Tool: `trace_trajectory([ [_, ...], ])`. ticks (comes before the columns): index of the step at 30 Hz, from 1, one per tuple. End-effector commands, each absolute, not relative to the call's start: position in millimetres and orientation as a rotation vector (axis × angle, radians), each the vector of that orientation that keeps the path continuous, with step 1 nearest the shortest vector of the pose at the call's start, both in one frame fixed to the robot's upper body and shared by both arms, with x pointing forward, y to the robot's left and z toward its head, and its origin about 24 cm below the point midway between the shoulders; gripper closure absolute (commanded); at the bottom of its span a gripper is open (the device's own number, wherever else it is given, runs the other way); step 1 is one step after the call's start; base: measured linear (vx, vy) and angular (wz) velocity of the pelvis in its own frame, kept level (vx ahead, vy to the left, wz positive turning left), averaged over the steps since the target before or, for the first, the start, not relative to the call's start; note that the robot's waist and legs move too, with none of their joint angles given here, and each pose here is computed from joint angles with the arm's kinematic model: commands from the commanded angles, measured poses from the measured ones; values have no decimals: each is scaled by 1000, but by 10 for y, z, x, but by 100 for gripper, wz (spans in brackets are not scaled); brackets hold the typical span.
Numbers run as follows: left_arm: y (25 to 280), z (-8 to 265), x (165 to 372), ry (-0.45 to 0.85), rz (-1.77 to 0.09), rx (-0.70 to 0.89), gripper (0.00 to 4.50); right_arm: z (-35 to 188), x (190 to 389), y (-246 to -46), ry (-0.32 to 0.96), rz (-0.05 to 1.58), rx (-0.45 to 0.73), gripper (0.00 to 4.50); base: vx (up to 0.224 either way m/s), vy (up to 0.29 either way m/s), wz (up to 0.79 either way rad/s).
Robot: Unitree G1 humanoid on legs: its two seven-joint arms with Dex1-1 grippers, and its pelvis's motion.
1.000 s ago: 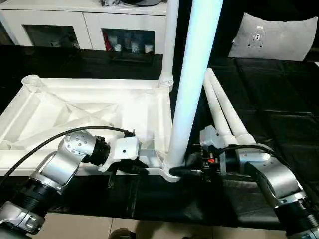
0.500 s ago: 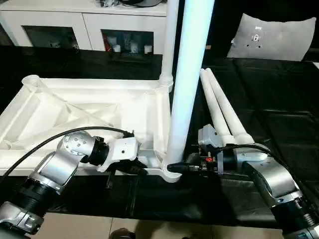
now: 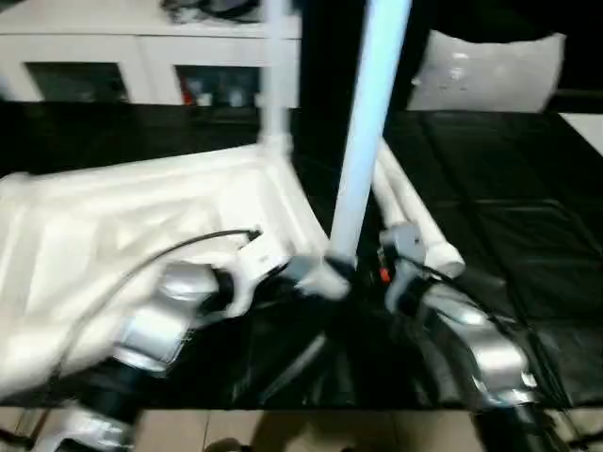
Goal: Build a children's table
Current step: Rotate leg to tighten
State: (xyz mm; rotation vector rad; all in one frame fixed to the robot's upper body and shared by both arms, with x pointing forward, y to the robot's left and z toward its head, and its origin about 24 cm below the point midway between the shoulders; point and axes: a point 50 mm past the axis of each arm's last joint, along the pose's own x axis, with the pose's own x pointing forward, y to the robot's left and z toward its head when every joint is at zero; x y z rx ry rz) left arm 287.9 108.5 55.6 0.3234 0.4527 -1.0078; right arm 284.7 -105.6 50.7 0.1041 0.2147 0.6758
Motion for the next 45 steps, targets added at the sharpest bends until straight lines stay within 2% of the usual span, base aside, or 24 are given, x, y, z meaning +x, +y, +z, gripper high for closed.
trace_trajectory([
  [1,1022,787,3027,327,-855,313,450,296,2658,-587,354,842,222,241,0,0,0],
  [5,824,904,3122,292,-674,285,450,302,2909,-307,389,594,293,241,0,0,0],
  [8,776,922,3095,295,-685,300,450,334,2958,-206,370,560,297,241,0,0,0],
  [12,820,884,3061,312,-708,348,450,372,2978,-197,325,555,288,241,42,-6,1],
  [13,856,864,3050,322,-716,356,450,384,2986,-224,306,550,275,189,0,0,0],
  [14,860,861,3049,323,-718,356,450,385,2987,-228,303,550,274,176,0,0,0],
  [21,1161,778,3016,359,-803,421,450,479,2965,-578,175,618,258,126,0,0,0],
  [22,1206,767,3016,369,-826,425,450,495,2948,-651,160,643,235,105,0,0,0],
  [24,1270,750,3015,385,-852,431,450,515,2915,-743,148,688,203,100,0,0,0],
  [26,1312,743,3017,392,-890,445,450,538,2883,-835,137,731,177,73,0,0,0],
  [29,1428,737,3001,402,-1058,516,450,617,2798,-1103,129,869,81,59,0,0,0],
  [32,1498,720,2951,413,-1212,568,450,641,2747,-1225,162,985,0,29,0,0,0],
  [35,1534,717,2905,438,-1311,581,450,651,2718,-1280,188,1069,-50,7,0,0,0],
  [38,1552,714,2886,461,-1376,604,450,652,2709,-1294,206,1113,-70,7,0,0,0],
  [45,1554,703,2871,465,-1477,628,450,589,2678,-1168,219,1150,-102,7,0,0,0],
])
